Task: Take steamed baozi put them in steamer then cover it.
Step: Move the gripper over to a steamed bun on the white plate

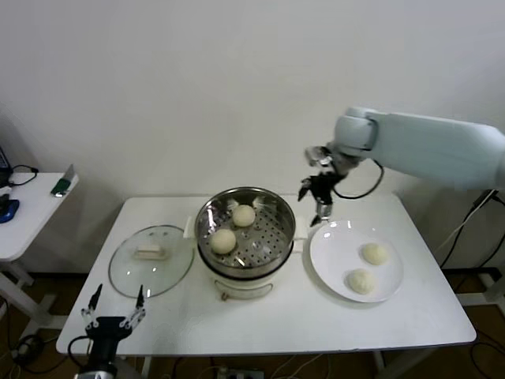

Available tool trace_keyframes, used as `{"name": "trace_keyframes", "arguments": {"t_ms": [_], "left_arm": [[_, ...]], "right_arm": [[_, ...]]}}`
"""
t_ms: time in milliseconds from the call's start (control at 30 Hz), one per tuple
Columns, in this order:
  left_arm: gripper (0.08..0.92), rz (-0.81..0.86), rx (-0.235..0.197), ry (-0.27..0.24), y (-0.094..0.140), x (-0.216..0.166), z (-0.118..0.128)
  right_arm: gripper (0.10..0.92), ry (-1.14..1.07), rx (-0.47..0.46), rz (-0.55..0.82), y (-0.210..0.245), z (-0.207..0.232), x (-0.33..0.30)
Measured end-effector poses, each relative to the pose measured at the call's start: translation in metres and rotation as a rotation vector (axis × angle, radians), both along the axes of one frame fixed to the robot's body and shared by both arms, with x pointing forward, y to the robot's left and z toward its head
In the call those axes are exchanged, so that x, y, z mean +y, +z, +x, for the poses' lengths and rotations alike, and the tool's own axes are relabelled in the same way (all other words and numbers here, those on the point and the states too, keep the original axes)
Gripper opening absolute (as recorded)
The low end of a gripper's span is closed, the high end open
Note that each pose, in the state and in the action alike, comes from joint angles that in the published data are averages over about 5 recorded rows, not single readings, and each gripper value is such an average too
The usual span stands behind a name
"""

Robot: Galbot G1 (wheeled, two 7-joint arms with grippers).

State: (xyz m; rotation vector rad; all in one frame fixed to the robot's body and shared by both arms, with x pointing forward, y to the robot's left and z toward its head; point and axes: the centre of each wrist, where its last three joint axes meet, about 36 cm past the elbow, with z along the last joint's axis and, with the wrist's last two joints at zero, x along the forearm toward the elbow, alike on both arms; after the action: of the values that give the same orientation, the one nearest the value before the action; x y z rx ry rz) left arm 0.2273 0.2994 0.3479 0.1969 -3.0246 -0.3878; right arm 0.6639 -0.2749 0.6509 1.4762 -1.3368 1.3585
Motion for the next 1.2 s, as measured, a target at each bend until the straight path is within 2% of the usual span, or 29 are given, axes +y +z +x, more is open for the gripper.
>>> {"name": "trace_keyframes", "arguments": {"t_ms": [200, 467, 867, 1200], "left_arm": [[0.823, 0.006, 0.007, 0.004, 0.001, -0.001, -0.003], [0.823, 0.015, 0.012, 0.011, 0.003, -0.003, -0.007], [0.823, 0.024, 0.020, 0.020, 0.002, -0.006, -0.009], [0.823, 0.027, 0.029, 0.030, -0.002, -0.003, -0.010]], "right_arm": [[0.823, -0.042, 0.029, -0.035, -0.048, -0.020, -0.053], [0.823, -0.076, 0.057, -0.080, -0.105, -0.037, -0.091], [0.823, -0.072, 0.104, -0.125, -0.170, -0.043, -0.093], [0.823, -0.051, 0.114, -0.144, -0.192, -0.035, -0.082]]}}
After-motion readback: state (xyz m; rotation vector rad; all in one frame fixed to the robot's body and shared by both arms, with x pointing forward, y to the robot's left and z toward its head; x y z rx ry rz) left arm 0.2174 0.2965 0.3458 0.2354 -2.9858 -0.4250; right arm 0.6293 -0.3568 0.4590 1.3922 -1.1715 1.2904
